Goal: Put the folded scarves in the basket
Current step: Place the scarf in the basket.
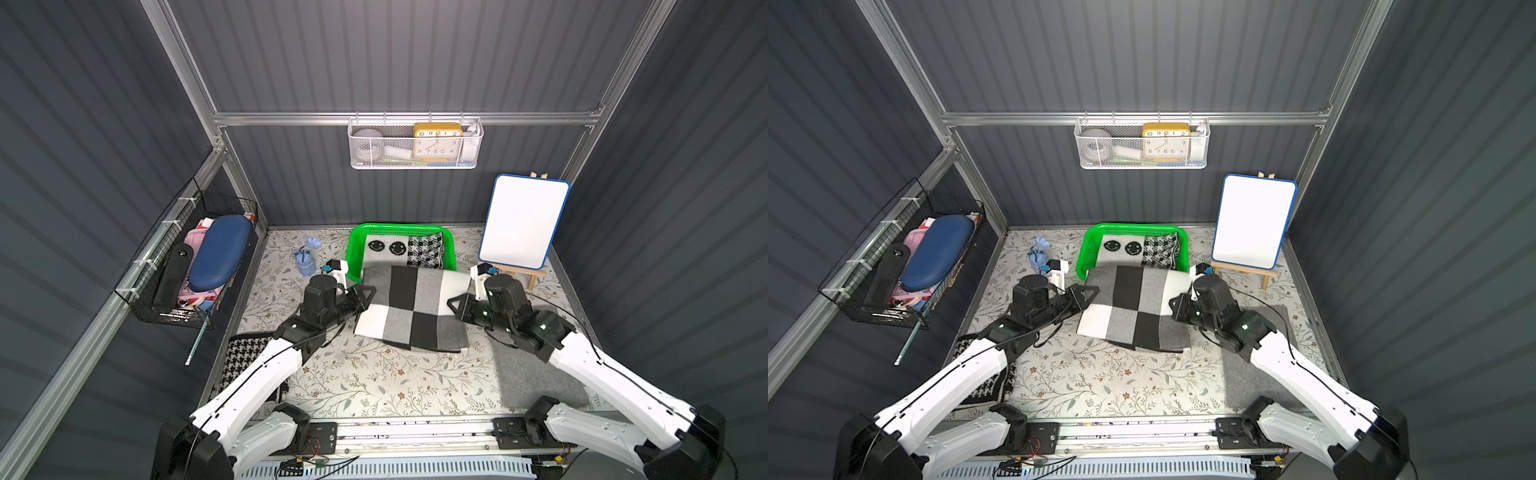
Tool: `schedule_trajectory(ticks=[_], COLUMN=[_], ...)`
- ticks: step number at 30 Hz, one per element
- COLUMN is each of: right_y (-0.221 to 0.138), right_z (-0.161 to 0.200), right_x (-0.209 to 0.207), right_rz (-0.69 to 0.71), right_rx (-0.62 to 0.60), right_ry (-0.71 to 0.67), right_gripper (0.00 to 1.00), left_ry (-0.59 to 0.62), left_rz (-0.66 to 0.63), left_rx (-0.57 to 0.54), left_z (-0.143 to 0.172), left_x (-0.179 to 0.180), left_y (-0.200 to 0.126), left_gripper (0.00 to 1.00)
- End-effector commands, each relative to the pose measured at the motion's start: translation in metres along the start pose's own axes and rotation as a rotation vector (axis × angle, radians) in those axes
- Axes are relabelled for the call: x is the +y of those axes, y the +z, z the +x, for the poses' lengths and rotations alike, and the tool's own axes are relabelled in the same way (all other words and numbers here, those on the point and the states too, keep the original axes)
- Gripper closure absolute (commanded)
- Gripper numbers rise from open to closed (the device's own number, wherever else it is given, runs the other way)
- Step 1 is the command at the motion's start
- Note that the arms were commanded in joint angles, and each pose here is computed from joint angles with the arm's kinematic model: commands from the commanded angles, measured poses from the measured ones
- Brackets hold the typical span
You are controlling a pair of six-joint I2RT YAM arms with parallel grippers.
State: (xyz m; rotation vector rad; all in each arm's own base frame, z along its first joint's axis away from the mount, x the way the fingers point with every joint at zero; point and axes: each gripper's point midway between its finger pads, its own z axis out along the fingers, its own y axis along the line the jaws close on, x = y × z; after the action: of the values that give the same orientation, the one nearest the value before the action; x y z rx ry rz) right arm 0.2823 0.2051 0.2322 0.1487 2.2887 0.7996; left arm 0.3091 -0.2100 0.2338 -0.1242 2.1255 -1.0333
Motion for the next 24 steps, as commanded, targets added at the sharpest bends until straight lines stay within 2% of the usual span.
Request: schedule_trajectory(ticks=[1, 6, 16, 24], right_y=[0.003, 0.023, 0.075, 0.118], right_z=[-0.043, -0.086, -0.144, -0.174], right_x=[0.007, 0.020, 0.021, 0.004], right_rz=[0.032, 0.017, -0.012, 0.017], right_rx=[-0.087, -0.120, -0.107, -0.112], right_ry=[-0.055, -0.069, -0.045, -0.037], right_gripper=[1.00, 1.00, 1.00, 1.00], left_ry=[0.084, 0.116, 0.141, 0.167], left_rz=[-0.073, -0.183, -0.196, -0.240], left_rx=[-0.142, -0.186, -0.241, -0.221], left_z=[-0.049, -0.092, -0.168, -0.194], left_x=[-0.008, -0.001, 0.013, 0.040], left_y=[0.005, 0.031, 0.075, 0.117], left_gripper=[1.00, 1.00, 1.00, 1.00])
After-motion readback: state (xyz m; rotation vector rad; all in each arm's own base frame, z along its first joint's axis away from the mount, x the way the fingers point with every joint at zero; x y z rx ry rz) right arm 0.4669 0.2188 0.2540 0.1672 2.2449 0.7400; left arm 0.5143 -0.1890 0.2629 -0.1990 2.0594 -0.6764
